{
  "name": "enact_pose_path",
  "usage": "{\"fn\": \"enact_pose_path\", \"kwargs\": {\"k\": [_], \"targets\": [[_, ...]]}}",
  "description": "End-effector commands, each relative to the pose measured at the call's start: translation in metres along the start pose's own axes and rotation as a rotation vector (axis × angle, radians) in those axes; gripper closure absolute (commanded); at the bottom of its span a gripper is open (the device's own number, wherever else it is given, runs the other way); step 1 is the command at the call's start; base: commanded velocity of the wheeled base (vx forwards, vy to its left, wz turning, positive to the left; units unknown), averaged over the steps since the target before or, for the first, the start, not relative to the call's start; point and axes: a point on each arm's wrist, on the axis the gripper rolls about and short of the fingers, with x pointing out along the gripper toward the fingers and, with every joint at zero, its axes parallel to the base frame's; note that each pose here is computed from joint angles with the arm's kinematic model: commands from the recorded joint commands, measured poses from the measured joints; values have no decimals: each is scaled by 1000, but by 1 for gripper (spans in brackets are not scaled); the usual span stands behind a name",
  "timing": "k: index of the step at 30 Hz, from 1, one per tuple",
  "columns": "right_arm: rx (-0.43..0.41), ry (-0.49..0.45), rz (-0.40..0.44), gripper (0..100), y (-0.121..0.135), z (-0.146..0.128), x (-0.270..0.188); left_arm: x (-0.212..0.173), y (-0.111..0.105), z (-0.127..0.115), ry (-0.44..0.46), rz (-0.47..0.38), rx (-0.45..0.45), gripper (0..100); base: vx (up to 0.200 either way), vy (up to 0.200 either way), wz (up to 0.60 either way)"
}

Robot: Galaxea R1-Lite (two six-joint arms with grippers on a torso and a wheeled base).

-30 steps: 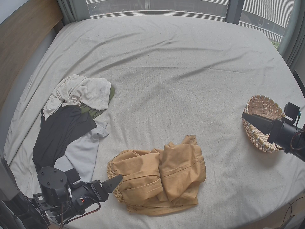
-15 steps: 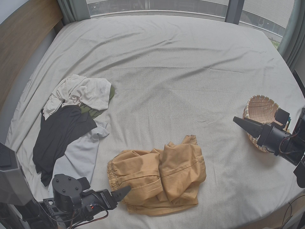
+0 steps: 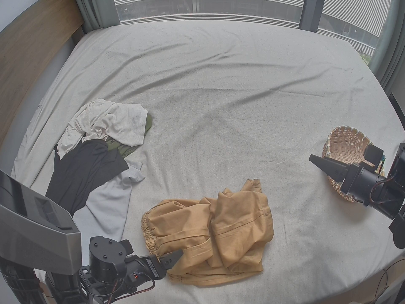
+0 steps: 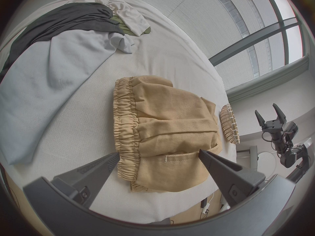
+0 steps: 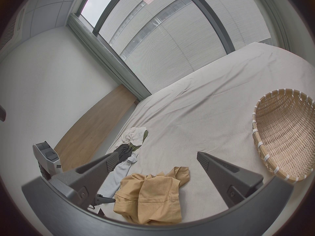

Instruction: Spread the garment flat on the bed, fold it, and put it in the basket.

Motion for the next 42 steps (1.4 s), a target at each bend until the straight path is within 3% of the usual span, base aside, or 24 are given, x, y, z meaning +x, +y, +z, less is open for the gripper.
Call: {"fn": "enact_pose_path", "kwargs": {"k": [1,17,25,33,42], "targets": [[-5,-12,3,0,1,3,-1,-5,4,3,-7,14,-2,0,0,0,0],[-4,-10,2,0,1,2,-1,15,5,3,-14,27,29,0,0,0,0],[-3,-9,2,0,1,2,-1,28,-11,17,-91,-55,12,0,0,0,0],[-2,-5,3,0,1,1,-1,-5,-43,40,-201,-227,-47,0,0,0,0],[-2,-5,5,0,2,1,0,-6,-34,30,-136,-205,-34,0,0,0,0]]}}
